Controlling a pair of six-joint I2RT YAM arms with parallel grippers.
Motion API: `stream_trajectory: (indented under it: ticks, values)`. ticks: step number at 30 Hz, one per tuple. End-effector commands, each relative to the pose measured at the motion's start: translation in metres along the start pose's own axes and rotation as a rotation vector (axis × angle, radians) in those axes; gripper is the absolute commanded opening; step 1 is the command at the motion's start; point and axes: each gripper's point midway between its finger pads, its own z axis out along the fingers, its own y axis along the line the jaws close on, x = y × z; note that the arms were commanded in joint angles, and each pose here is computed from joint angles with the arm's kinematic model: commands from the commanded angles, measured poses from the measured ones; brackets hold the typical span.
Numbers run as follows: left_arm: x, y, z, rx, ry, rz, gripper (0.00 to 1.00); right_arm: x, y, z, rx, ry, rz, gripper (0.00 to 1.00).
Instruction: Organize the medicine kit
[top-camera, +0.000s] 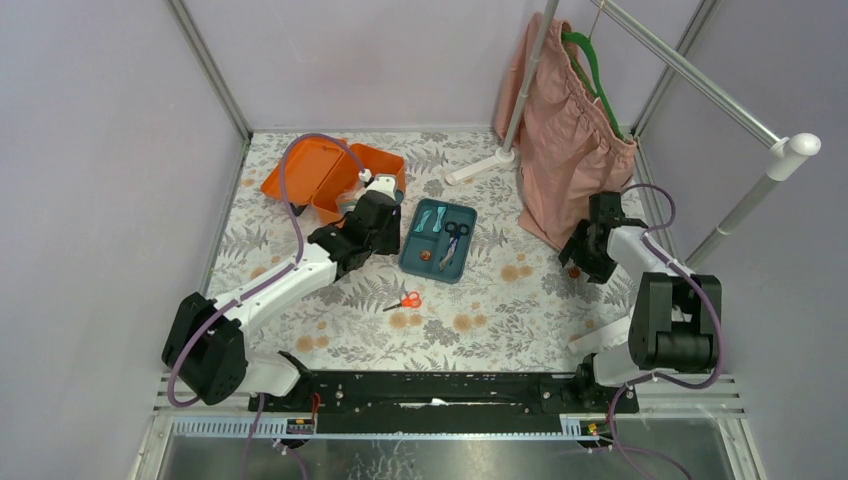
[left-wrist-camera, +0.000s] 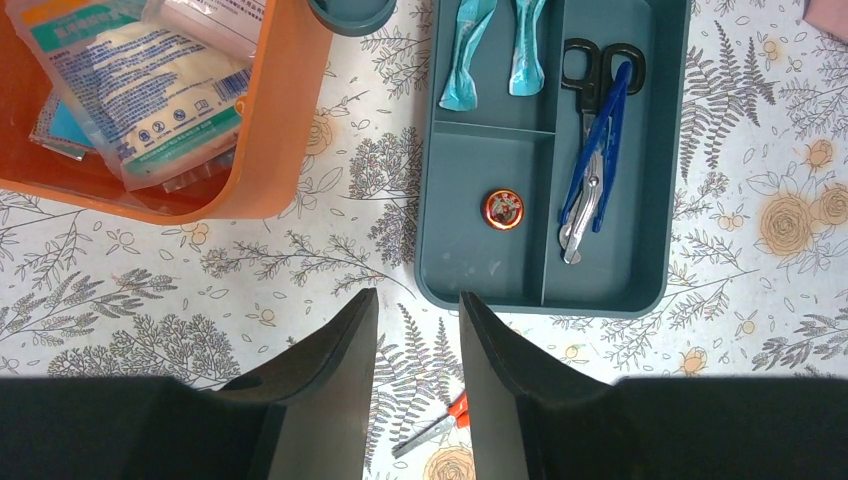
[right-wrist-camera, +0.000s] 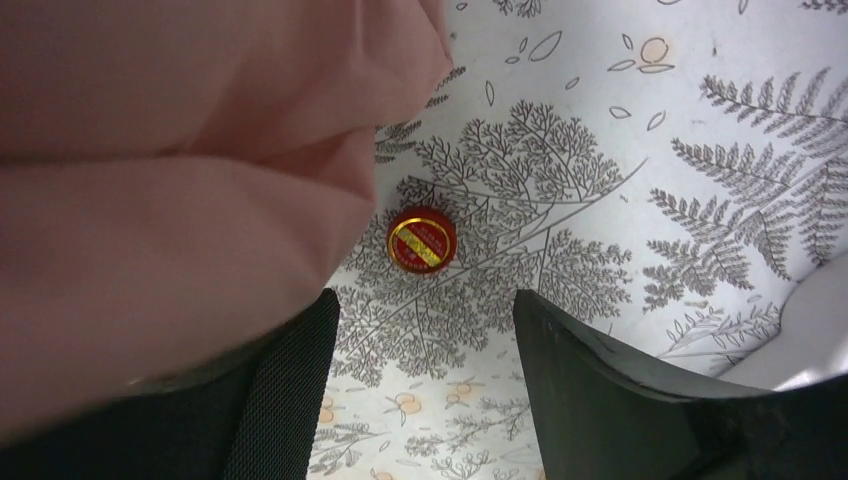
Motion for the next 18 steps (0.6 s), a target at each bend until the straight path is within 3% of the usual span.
stream_trajectory:
  ticks: [1, 8, 18]
  values:
    - [-0.001, -0.001, 0.001, 0.008, -0.001, -0.016, 0.43, -0.012, 0.006, 0.010, -0.018, -0.012, -0.004, 0.72]
    - [0.001, 0.002, 0.002, -0.005, 0.000, -0.019, 0.43, -0.017, 0.005, 0.025, 0.010, 0.004, -0.013, 0.65]
    - [0.000, 0.002, 0.003, -0.010, 0.001, -0.013, 0.44, -0.010, -0.001, 0.032, 0.033, 0.006, -0.017, 0.39]
